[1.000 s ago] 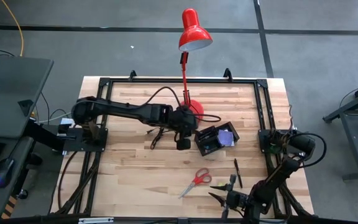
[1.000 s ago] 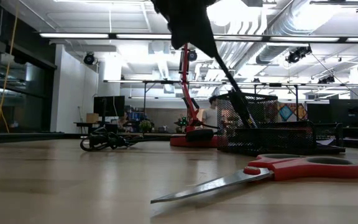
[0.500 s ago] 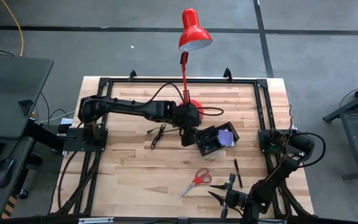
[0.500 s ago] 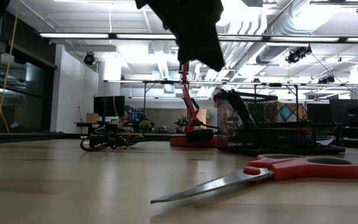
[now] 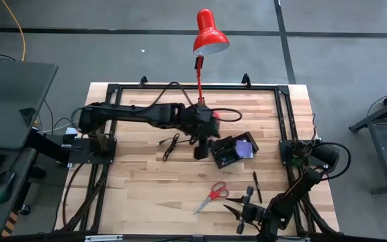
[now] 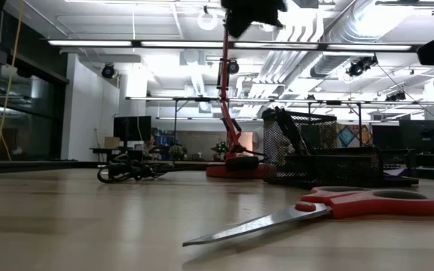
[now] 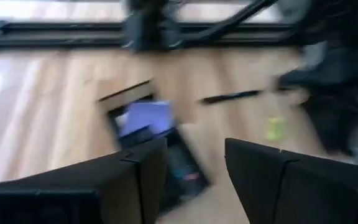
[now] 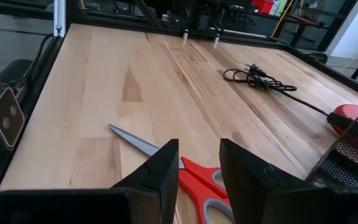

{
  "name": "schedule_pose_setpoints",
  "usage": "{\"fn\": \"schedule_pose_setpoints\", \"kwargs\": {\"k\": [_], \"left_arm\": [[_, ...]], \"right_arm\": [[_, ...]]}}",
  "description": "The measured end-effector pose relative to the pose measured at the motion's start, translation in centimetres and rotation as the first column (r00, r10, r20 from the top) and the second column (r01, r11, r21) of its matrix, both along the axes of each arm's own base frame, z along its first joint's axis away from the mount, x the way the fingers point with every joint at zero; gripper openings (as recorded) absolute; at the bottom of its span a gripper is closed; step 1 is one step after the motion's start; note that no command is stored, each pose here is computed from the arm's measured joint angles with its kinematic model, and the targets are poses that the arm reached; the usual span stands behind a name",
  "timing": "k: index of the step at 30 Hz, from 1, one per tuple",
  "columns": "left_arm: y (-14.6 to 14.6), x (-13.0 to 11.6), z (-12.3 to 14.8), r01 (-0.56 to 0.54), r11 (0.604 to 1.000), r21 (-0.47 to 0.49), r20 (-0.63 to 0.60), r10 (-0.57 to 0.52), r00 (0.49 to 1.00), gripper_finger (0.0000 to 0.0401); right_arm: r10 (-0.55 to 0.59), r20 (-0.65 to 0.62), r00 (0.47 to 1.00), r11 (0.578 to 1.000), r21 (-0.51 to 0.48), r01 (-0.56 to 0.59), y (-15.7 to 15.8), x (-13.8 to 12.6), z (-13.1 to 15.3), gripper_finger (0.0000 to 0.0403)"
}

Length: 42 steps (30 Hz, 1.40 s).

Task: Pick and place office supplies into organizer
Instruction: Put the black pen into the desk organizer

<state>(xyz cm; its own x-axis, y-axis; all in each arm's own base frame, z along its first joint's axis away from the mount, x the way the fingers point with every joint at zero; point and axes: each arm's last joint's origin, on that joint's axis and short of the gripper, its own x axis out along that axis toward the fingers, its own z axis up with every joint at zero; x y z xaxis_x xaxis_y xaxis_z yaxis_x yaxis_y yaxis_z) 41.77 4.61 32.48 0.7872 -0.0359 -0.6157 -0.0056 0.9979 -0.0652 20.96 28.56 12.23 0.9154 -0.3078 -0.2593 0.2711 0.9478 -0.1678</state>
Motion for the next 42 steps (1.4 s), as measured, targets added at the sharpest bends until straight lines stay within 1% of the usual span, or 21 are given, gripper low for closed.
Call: {"fn": "schedule_pose_setpoints", "kwargs": {"k": [2,3,4,6,8,10,11,14,17,19,22,25,26,29,31,35,38,40,41,42], "left_arm": [[-1.2,-0.8,1.1,0.072,0.997,-0.032,0.040,-0.071,0.997,0.0138],[-2.2,-0.9,1.5,0.100,0.995,-0.027,0.087,-0.097,0.991,0.0131],[-3.0,-1.2,1.6,0.115,0.993,-0.018,0.115,-0.112,0.987,0.0124],[-5.0,-1.8,0.9,0.131,0.991,0.007,0.137,-0.131,0.982,0.0109],[-6.8,-2.4,-0.3,0.171,0.985,0.012,0.154,-0.170,0.973,0.0095],[-8.5,-3.6,-1.9,0.203,0.979,-0.005,0.145,-0.200,0.969,0.0083],[-9.4,-4.0,-2.6,0.216,0.976,-0.005,0.178,-0.211,0.961,0.0078],[-11.7,-6.1,-5.9,0.206,0.979,-0.009,0.180,-0.201,0.963,0.0066],[-13.4,-8.2,-8.7,0.169,0.985,0.012,0.270,-0.166,0.949,0.0056],[-14.5,-9.5,-10.1,0.144,0.989,0.015,0.384,-0.139,0.913,0.0051],[-15.5,-11.8,-12.6,0.137,0.990,0.022,0.464,-0.131,0.876,0.0047],[-15.7,-13.6,-13.8,0.135,0.991,0.005,0.533,-0.117,0.838,0.0046],[-15.7,-14.0,-14.2,0.136,0.991,-0.002,0.534,-0.114,0.838,0.0046],[-15.8,-15.1,-15.5,0.147,0.989,-0.012,0.497,-0.121,0.859,0.0046],[-15.9,-15.5,-15.9,0.155,0.988,-0.029,0.489,-0.121,0.864,0.0046],[-16.2,-15.8,-16.2,0.188,0.982,-0.033,0.480,-0.149,0.865,0.0046],[-16.2,-15.6,-15.5,0.199,0.979,-0.035,0.513,-0.154,0.844,0.0046],[-16.3,-15.5,-14.8,0.203,0.978,-0.041,0.539,-0.149,0.829,0.0046],[-16.4,-15.5,-14.7,0.214,0.975,-0.052,0.542,-0.152,0.826,0.0046],[-16.4,-15.5,-14.9,0.225,0.972,-0.069,0.528,-0.156,0.835,0.0046]], "right_arm": [[-0.002,0.002,1.000,1.000,0.005,0.002,0.0,0.1,0.0,0.0110],[-0.005,0.002,1.000,1.000,0.012,0.005,0.0,0.1,-0.1,0.0110],[-0.008,0.002,1.000,1.000,0.013,0.008,-0.1,0.2,-0.2,0.0110],[-0.013,-0.003,1.000,1.000,0.022,0.013,-0.1,0.2,-0.9,0.0110],[-0.023,-0.005,1.000,0.999,0.030,0.023,-0.1,0.2,-1.6,0.0110],[-0.032,-0.005,0.999,0.998,0.047,0.032,-0.1,0.2,-2.3,0.0110],[-0.038,-0.002,0.999,0.998,0.055,0.038,-0.1,0.2,-2.6,0.0110],[-0.049,0.009,0.999,0.996,0.075,0.048,-0.1,0.2,-2.8,0.0110],[-0.072,0.049,0.996,0.997,0.041,0.070,-0.1,0.5,-2.5,0.0110],[-0.095,0.087,0.992,0.996,0.007,0.095,0.0,0.6,-2.2,0.0110],[-0.111,0.119,0.987,0.993,-0.024,0.115,0.1,0.8,-1.8,0.0110],[-0.134,0.141,0.981,0.990,-0.033,0.140,0.0,1.4,-1.4,0.0110],[-0.145,0.148,0.978,0.988,-0.034,0.152,-0.2,1.7,-1.1,0.0110],[-0.175,0.162,0.971,0.982,-0.035,0.183,-0.9,3.0,0.3,0.0110],[-0.201,0.171,0.965,0.977,-0.031,0.209,-1.7,4.1,1.4,0.0110],[-0.224,0.179,0.958,0.969,-0.063,0.238,-3.0,6.1,3.1,0.0110],[-0.213,0.190,0.958,0.970,-0.077,0.231,-3.8,7.2,4.5,0.0110],[-0.186,0.194,0.963,0.973,-0.096,0.208,-4.2,7.8,5.3,0.0110],[-0.177,0.195,0.965,0.974,-0.105,0.201,-4.4,7.9,5.6,0.0110],[-0.171,0.197,0.965,0.974,-0.112,0.195,-4.6,8.1,5.9,0.0110]]}}
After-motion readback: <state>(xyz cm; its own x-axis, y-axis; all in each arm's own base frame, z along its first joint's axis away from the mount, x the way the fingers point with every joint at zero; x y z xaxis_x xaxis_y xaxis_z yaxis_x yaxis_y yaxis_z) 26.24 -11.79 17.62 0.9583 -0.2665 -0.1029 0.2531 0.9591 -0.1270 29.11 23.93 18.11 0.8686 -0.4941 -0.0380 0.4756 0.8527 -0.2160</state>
